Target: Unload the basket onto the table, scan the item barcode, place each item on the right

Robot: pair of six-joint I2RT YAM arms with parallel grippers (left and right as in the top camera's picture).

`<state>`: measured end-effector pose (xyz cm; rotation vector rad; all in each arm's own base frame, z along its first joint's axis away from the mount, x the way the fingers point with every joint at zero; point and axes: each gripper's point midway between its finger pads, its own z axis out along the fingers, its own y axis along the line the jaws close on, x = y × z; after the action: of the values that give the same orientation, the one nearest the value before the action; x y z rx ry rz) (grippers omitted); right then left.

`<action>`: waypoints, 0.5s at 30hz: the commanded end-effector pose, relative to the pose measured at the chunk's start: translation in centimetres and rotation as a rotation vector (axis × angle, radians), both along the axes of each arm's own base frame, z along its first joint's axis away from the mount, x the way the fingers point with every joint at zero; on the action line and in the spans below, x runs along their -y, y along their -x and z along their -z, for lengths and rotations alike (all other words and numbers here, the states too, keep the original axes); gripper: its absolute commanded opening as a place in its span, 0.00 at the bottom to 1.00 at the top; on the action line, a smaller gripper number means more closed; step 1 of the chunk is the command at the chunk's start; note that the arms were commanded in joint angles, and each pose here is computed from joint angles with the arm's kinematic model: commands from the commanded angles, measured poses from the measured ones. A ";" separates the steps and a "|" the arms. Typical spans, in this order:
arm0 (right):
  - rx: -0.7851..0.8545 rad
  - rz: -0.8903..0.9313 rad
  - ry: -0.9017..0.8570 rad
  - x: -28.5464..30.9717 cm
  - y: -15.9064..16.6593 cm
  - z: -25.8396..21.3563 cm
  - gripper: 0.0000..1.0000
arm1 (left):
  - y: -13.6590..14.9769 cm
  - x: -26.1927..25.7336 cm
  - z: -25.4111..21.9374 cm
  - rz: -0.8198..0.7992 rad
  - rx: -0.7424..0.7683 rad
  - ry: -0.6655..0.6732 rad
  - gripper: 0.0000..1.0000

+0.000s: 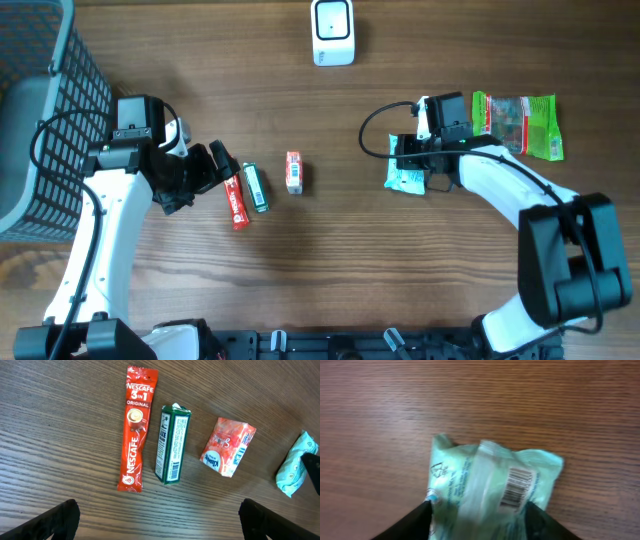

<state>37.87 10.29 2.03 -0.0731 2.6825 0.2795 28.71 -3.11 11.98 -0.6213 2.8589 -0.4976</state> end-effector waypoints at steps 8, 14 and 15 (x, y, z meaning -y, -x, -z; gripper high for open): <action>-0.083 -0.089 -0.106 -1.5 4.8 -2.6 0.68 | 0.1 0.2 -0.2 0.006 0.007 0.007 1.00; -0.100 -0.178 -0.215 -3.7 6.2 0.2 0.56 | 0.1 0.2 -0.2 0.006 0.008 0.007 1.00; -0.103 -0.178 -0.207 -3.6 6.3 0.4 0.56 | 0.1 0.2 -0.2 0.006 0.007 0.007 1.00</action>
<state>32.68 12.86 2.36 -0.1865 2.7175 0.5544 28.71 -3.11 11.98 -0.6213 2.8589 -0.4976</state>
